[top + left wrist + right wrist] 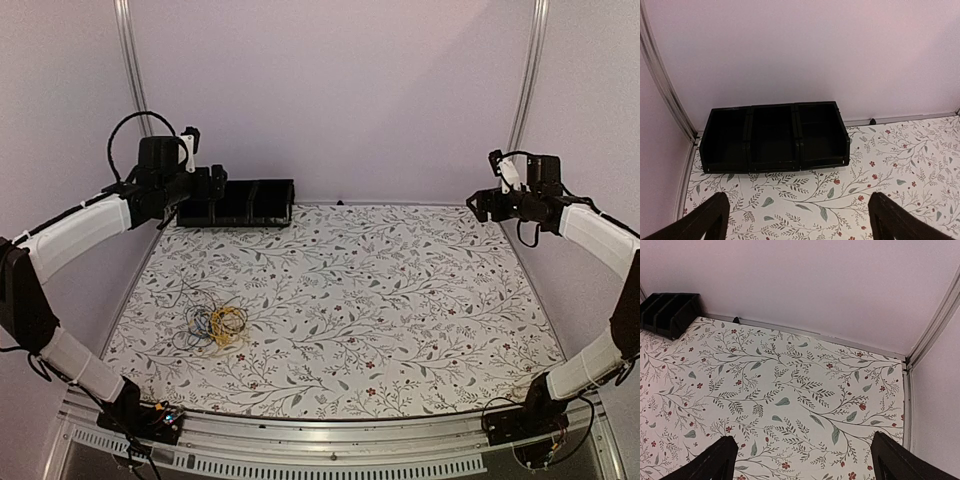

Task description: Untangle the cables

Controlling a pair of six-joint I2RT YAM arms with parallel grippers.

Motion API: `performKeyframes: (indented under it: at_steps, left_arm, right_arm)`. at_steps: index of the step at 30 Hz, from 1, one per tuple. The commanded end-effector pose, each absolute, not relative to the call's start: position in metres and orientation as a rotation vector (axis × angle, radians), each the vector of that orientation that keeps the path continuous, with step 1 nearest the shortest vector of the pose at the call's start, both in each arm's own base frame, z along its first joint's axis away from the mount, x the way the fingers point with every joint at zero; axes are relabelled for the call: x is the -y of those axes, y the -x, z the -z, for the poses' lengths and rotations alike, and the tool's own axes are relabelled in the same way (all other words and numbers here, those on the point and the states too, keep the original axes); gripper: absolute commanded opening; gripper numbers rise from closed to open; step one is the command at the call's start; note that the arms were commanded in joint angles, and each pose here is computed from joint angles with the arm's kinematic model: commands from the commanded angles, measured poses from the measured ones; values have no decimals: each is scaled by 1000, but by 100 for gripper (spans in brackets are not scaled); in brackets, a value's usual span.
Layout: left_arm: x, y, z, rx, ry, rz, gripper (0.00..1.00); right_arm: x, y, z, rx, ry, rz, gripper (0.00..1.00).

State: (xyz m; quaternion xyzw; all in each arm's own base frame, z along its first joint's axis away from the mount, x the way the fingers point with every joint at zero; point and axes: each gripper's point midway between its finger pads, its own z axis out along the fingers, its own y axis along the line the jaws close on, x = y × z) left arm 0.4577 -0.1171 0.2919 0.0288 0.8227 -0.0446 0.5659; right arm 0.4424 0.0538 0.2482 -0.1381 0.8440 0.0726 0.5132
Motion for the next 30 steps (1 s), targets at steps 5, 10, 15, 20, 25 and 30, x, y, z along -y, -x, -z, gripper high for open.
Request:
performKeyframes:
  at_steps: [5, 10, 15, 20, 25, 30]
  left_arm:
    - [123, -450, -317, -1818, -65, 141, 98]
    - [123, -446, -267, -2045, -82, 124, 81]
    - [126, -415, -207, -2278, -7, 209, 74]
    - [127, -365, -144, -2565, 88, 282, 67]
    - [99, -331, -111, -2694, 281, 149, 62]
    - [71, -322, -90, -2697, 594, 144, 58]
  right_arm:
    - [-65, -447, -254, -1964, 409, -188, 98]
    - [-98, -432, -240, -1963, 599, -371, 99]
    - [-142, -401, -221, -1934, 855, -487, 92]
    - [-189, -353, -194, -1885, 1136, -581, 82]
    - [-225, -323, -183, -1828, 1322, -674, 78]
    - [-248, -311, -178, -1806, 1388, -729, 77]
